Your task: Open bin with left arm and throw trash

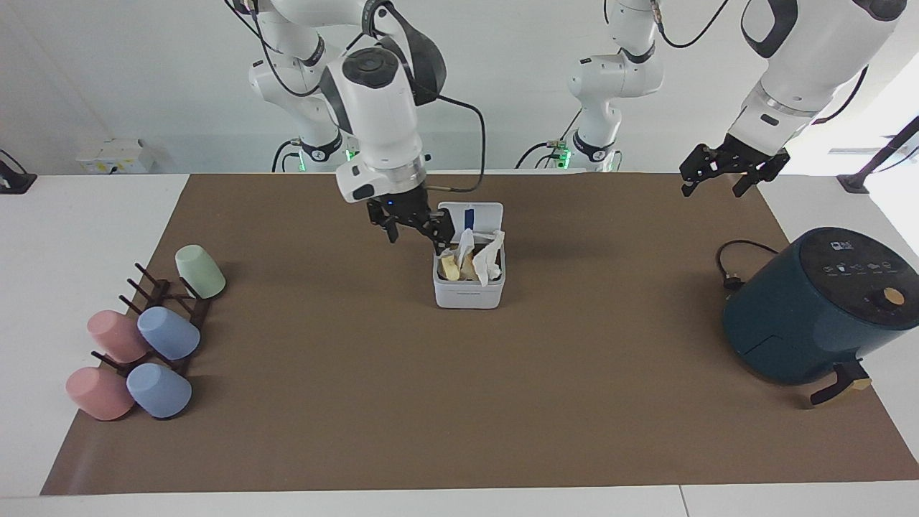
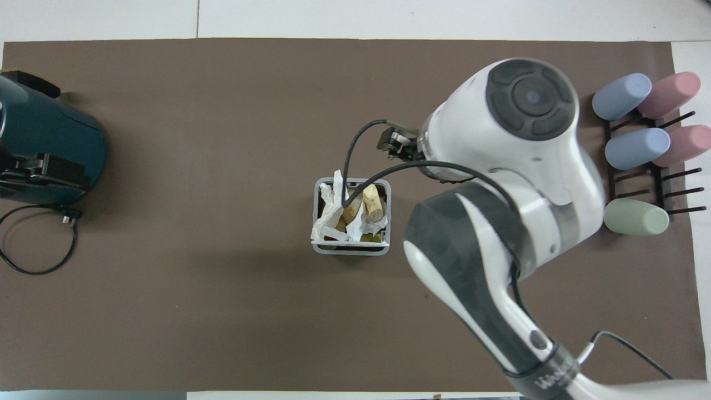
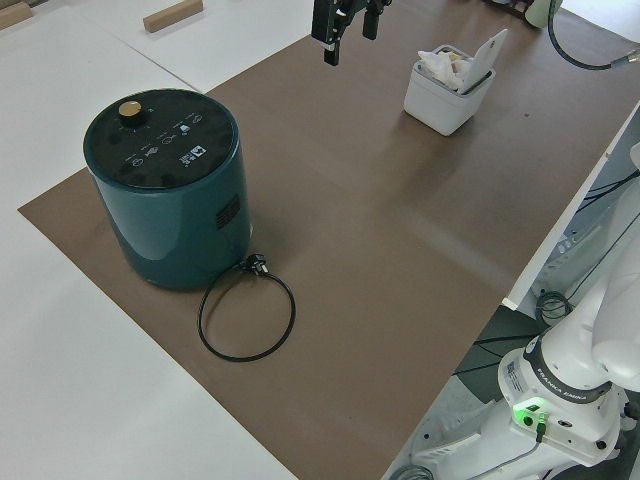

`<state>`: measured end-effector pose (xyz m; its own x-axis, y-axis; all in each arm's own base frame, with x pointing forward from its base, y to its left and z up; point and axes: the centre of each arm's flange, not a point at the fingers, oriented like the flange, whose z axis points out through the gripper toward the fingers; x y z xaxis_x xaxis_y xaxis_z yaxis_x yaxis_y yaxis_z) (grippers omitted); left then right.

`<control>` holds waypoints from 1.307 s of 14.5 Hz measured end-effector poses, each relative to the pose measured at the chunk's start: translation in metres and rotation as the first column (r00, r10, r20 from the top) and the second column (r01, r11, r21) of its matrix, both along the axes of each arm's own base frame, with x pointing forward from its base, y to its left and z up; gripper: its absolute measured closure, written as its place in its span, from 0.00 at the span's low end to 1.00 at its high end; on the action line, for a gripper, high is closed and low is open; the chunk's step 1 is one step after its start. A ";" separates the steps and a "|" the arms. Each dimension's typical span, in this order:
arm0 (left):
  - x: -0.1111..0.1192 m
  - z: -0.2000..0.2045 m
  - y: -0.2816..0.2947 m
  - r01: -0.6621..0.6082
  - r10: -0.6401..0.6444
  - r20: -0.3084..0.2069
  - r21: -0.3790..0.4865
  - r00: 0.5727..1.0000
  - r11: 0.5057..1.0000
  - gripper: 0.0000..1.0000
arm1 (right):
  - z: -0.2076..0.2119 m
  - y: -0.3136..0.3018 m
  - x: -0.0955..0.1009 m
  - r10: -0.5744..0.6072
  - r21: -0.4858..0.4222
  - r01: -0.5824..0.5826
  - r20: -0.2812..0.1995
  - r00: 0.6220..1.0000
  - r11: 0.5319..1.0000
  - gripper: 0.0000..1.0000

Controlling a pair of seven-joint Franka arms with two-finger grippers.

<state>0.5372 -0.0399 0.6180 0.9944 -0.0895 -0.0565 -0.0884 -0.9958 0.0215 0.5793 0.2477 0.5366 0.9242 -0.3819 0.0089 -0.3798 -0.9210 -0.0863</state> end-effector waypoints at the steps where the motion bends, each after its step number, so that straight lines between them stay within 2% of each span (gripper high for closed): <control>1: 0.000 0.000 0.000 0.000 0.000 0.000 0.000 1.000 1.000 0.00 | 0.012 -0.026 0.005 0.031 -0.014 -0.031 -0.013 0.999 0.999 0.00; 4: 0.000 0.000 0.000 0.000 0.000 0.000 0.000 1.000 1.000 0.00 | 0.047 -0.101 0.003 0.104 -0.061 -0.107 -0.062 0.993 0.992 0.00; 6: 0.000 0.000 0.000 0.000 0.000 0.000 0.000 1.000 1.000 0.00 | 0.071 -0.148 -0.012 0.140 -0.082 -0.149 -0.106 0.985 0.985 0.00; 8: 0.000 0.000 0.000 0.000 0.000 0.000 0.000 1.000 1.000 0.00 | 0.090 -0.188 -0.026 0.166 -0.082 -0.177 -0.122 0.979 0.981 0.00; 12: 0.000 0.000 0.000 0.000 0.000 0.000 0.000 1.000 1.000 0.00 | 0.081 -0.245 -0.035 0.201 -0.066 -0.215 -0.168 0.965 0.974 0.00; 14: 0.000 0.000 0.000 0.000 0.000 0.000 0.000 1.000 1.000 0.00 | 0.078 -0.258 -0.035 0.208 -0.064 -0.222 -0.173 0.963 0.973 0.00; 19: 0.000 0.000 0.000 0.001 -0.001 0.000 0.000 1.000 1.000 0.00 | 0.074 -0.232 -0.043 0.281 -0.063 -0.297 -0.187 0.941 0.953 0.00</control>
